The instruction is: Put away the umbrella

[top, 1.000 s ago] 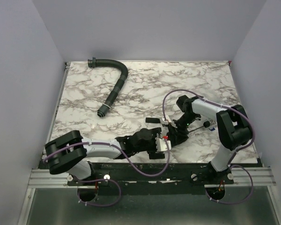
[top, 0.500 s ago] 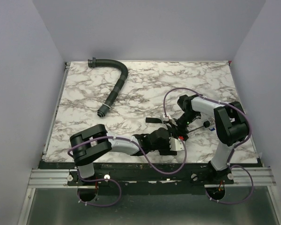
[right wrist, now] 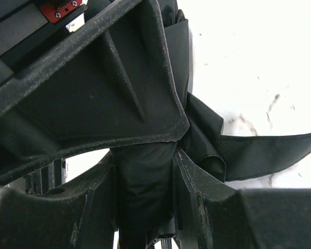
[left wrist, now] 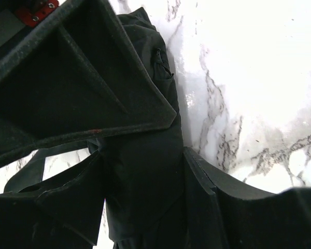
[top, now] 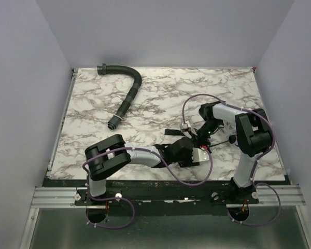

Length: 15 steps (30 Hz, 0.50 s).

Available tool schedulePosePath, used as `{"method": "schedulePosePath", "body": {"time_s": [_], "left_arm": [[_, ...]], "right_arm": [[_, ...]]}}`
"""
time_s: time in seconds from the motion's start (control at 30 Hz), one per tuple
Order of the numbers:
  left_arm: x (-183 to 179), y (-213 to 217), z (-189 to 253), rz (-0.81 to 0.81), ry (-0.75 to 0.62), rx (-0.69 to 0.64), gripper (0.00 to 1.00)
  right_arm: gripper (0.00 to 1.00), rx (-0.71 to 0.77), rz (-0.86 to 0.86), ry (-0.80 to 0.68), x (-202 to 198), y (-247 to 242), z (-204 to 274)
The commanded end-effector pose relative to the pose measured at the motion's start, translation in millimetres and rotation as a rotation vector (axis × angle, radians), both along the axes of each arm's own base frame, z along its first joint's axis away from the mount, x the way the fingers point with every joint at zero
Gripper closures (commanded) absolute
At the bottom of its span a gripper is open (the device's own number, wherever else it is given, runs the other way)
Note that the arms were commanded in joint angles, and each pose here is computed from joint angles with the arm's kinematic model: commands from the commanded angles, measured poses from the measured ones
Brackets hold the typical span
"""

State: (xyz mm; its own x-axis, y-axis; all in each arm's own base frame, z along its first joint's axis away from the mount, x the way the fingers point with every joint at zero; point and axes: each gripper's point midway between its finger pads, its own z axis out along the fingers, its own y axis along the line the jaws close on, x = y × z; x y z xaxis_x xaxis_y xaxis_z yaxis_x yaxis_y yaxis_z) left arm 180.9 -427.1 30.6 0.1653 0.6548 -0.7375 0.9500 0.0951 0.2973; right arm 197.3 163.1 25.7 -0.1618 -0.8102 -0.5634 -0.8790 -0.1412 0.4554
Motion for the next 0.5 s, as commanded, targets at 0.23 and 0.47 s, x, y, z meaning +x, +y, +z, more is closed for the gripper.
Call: {"method": "schedulePosePath", "body": {"time_s": [0.23,0.47], "left_arm": [[-36.4,75.1,-91.4,0.086,0.514,0.222,0.84],[-40.6,89.1,-105.6,0.138,0.716,0.242,0.84]], "right_arm": [[0.00,0.138,-0.191,-0.199,103.2,-12.9,86.9],[0.00,0.160,-0.216,-0.378,123.2,-45.8,129.2]]}}
